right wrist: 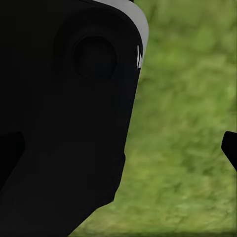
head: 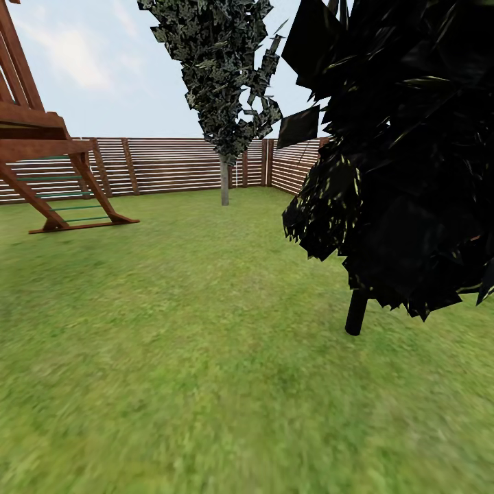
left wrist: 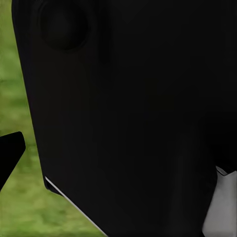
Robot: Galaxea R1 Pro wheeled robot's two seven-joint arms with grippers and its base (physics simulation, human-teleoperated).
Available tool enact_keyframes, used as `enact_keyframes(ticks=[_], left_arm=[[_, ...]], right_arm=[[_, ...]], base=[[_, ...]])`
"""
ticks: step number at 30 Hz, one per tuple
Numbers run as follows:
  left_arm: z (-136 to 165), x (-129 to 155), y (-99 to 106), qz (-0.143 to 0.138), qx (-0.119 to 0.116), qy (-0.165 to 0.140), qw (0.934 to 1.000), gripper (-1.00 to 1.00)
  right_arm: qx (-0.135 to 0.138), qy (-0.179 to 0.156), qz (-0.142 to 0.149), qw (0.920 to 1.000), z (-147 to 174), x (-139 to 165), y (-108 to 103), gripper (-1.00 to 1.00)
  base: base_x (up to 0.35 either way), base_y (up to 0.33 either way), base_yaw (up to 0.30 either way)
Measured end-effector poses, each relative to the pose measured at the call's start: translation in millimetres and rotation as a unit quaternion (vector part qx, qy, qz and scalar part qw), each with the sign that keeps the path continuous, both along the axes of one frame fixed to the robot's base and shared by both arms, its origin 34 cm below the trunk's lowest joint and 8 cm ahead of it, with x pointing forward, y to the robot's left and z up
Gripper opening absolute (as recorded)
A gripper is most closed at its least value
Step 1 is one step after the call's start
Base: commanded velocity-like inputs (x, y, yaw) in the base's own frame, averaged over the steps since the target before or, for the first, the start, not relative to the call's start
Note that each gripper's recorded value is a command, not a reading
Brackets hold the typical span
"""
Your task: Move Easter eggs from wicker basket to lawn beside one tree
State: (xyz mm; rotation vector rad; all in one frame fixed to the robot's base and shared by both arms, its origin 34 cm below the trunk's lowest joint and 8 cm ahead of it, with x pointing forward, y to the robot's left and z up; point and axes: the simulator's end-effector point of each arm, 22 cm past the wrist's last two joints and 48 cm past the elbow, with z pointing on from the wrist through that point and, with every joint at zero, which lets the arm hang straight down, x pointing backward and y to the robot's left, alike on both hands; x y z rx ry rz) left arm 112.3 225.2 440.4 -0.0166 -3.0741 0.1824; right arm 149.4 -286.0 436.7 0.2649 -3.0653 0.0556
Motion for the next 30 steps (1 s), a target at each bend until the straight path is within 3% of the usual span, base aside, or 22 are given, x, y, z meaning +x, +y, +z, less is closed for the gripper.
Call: enact_keyframes(ticks=[30], left_arm=[[0.0, -0.2, 0.2, 0.0, 0.0, 0.0, 1.0, 1.0]], right_arm=[[0.0, 0.0, 0.0, 1.0, 0.0, -0.1, 0.0, 1.0]], base=[[0.0, 0.0, 0.0]])
